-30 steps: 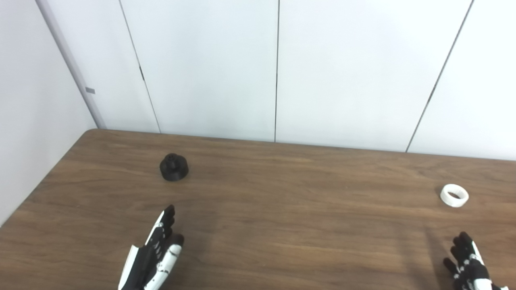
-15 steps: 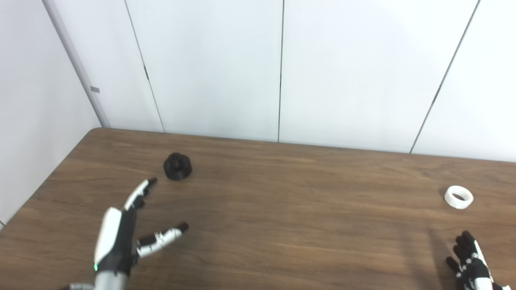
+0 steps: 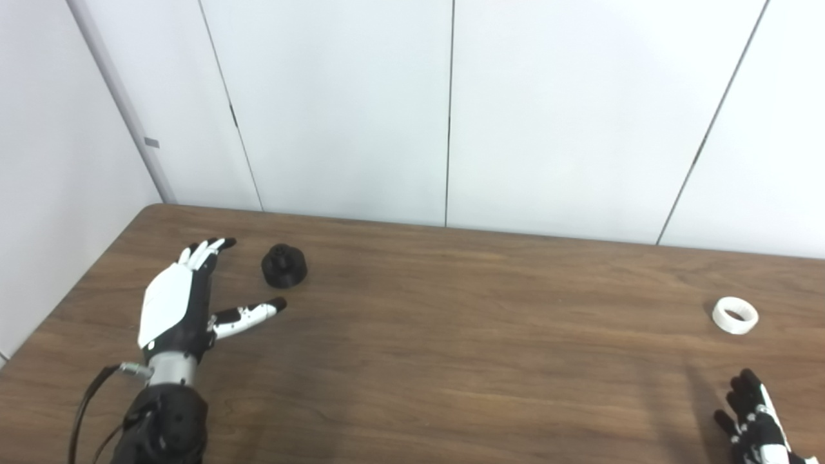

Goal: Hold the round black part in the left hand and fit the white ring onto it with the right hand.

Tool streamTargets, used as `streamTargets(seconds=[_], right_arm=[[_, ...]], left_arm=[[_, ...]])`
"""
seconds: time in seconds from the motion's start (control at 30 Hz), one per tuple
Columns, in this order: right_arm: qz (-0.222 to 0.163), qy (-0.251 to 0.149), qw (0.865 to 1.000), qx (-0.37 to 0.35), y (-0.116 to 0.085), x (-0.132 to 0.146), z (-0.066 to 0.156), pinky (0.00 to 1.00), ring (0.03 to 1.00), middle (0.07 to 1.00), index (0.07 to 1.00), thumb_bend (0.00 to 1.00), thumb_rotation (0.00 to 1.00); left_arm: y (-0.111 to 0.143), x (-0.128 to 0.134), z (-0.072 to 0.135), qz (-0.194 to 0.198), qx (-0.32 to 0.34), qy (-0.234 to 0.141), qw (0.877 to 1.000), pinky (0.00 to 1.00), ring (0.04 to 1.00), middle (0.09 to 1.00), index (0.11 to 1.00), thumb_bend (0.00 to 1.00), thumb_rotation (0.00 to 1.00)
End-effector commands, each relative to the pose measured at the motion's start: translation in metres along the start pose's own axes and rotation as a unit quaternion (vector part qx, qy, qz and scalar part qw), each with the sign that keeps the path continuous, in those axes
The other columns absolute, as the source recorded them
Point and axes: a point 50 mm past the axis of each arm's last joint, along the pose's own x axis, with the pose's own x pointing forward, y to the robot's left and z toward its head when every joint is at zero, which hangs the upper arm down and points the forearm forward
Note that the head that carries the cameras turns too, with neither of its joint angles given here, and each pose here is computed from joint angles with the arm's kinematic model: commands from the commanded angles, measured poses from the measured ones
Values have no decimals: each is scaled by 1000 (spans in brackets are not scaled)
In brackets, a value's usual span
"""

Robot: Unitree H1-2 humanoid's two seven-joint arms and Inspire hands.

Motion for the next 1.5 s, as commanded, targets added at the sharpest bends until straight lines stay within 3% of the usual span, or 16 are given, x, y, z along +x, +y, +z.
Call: streamTargets(seconds=[0.0,0.3,0.7,1.47], right_arm=[[0,-11,1000,-2,-2,3,3,1000,1000,1000,1000,575,1000],[1,-12,1000,-1,-1,3,3,1000,1000,1000,1000,550,1000],[1,-10,1000,-1,1,1,5,1000,1000,996,1000,561,1000],[-3,-10,1000,-18,-1,0,5,1000,1000,978,1000,558,1000]], left_arm=[[13,21,7,30,18,-13,999,1000,990,947,870,922,409],[1,59,-1,4,40,15,999,1000,1000,955,876,928,431],[-6,93,5,-20,59,13,998,1000,975,941,824,964,398],[-17,115,8,-70,43,30,996,1000,993,951,812,944,366]])
